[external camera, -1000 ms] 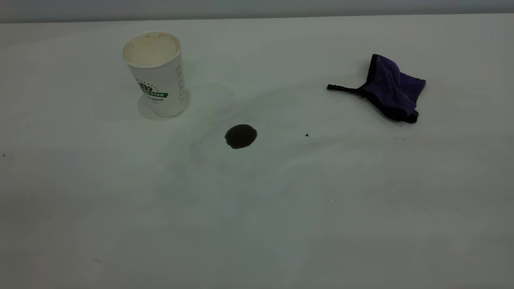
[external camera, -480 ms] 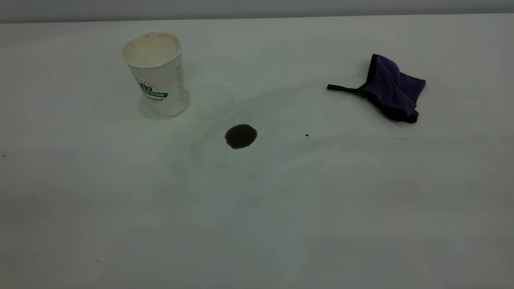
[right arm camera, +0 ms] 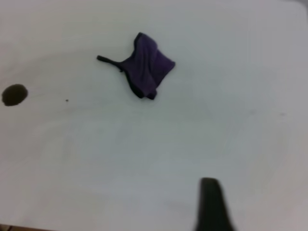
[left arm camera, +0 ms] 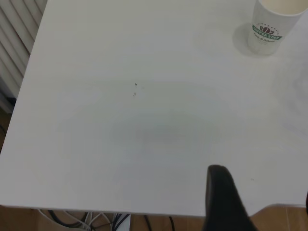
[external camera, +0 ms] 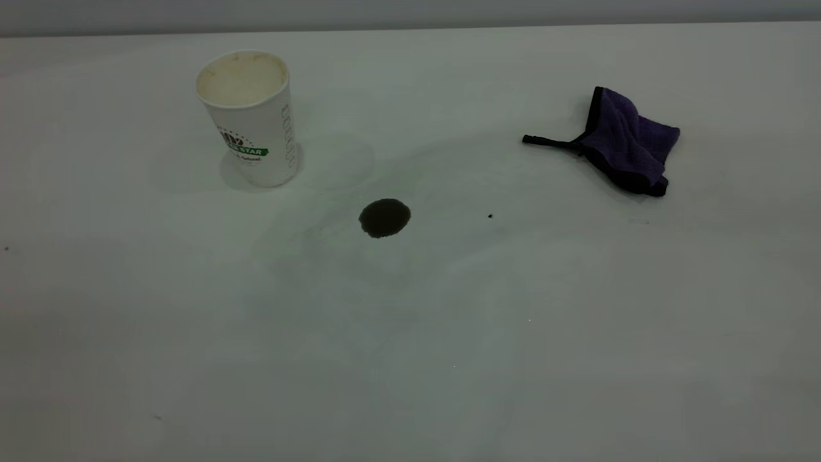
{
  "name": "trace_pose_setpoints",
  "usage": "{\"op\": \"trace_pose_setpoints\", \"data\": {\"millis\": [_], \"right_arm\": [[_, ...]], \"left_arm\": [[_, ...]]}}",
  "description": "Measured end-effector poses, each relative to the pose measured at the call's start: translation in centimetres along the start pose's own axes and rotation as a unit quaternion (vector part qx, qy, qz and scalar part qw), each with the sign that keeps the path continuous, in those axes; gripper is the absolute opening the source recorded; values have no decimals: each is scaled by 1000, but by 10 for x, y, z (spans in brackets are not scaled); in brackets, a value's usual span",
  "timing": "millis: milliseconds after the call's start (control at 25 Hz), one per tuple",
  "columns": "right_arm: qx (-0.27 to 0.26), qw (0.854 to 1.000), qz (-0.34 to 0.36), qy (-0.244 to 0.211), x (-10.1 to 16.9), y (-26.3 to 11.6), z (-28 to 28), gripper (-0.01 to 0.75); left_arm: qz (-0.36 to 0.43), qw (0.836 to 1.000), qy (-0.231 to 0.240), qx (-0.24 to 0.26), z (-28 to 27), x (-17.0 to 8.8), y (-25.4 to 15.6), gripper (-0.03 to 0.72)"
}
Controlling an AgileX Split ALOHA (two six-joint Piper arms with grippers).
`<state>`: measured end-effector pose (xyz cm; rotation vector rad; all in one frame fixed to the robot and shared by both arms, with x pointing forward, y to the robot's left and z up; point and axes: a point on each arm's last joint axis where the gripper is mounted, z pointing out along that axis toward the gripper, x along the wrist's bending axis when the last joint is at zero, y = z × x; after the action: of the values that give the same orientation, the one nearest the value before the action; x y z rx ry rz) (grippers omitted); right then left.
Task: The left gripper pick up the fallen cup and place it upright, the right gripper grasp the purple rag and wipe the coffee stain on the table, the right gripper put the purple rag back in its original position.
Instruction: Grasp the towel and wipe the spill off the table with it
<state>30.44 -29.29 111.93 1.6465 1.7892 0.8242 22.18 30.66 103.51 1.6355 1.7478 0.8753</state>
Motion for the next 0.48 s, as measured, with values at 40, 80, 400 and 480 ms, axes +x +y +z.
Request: {"op": "trace_pose_setpoints", "data": {"millis": [40,80,400,480], "right_arm": [[16,1000,-1,2,-1,13,11,601],[29,1000,-4,3,-2,25,22,642],[101,994,1,44,-4,67,134,728],[127,991,-3,48,-6,65,165,728]], "left_arm": [[0,1000,0,0,0,0,0,474],[0,1000,0,0,0,0,0,474],[0,1000,0,0,0,0,0,474],[0,1000,0,0,0,0,0,474]]}}
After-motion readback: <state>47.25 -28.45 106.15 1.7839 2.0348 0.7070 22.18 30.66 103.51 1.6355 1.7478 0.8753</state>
